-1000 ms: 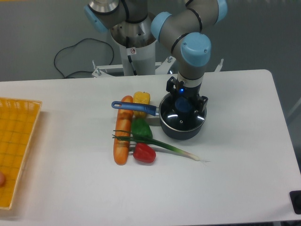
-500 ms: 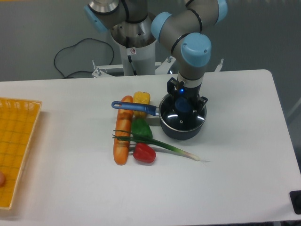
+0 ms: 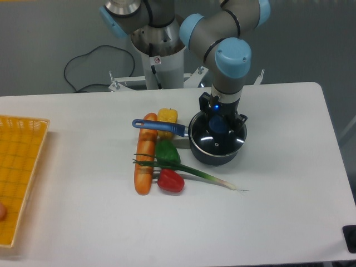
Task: Open the lid
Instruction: 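Lift the lid by the knob and pull it off the pot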
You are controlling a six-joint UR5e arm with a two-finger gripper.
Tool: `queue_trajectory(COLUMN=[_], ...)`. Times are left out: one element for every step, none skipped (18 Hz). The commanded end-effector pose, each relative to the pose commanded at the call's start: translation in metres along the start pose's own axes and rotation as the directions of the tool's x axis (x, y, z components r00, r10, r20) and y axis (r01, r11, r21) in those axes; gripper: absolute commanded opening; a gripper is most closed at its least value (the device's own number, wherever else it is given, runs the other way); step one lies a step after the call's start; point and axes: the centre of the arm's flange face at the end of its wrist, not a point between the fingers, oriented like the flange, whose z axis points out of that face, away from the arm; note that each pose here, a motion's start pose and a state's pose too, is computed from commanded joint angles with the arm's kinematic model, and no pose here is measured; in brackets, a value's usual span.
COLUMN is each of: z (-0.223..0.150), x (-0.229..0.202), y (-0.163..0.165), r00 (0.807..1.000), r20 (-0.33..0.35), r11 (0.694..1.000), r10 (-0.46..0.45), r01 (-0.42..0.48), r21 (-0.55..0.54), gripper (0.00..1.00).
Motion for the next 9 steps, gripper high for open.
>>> queue_trajectory(z=[-0.003,-0.006,-0.011,-0.014,-0.018,-0.023,-0.028,-0.035,-0.038], x=[-0.002,-0.005,-0.008,-0.011,-0.013,-0.016,-0.018,-0.021,-0.023], y=[0.0,0.001,0.002,0.002,0.002,0.003,0.004,0.004,0.003], r00=[1.0,1.0,1.0,1.0,1.0,1.0,1.0,1.0,1.0], r20=[0.006,0.01,0.015,0.019,0.018,0.011,0.005,0.003,-0.001], r11=[1.0,1.0,1.0,1.0,1.0,1.0,1.0,1.0,1.0], r10=[0.002,0.0,-0.003,-0.004,-0.006,-0.008,-0.011,-0.012,-0.012], r01=[-0.002,0.0,0.003,0.004,0.006,0.008,0.011,0.012,0.012], r21=[0.002,0.003,0.004,0.005,0.005,0.003,0.001,0.001,-0.001], gripper=[0.63,0.63,0.63,0.63,0.63,0.63,0.63,0.63,0.63])
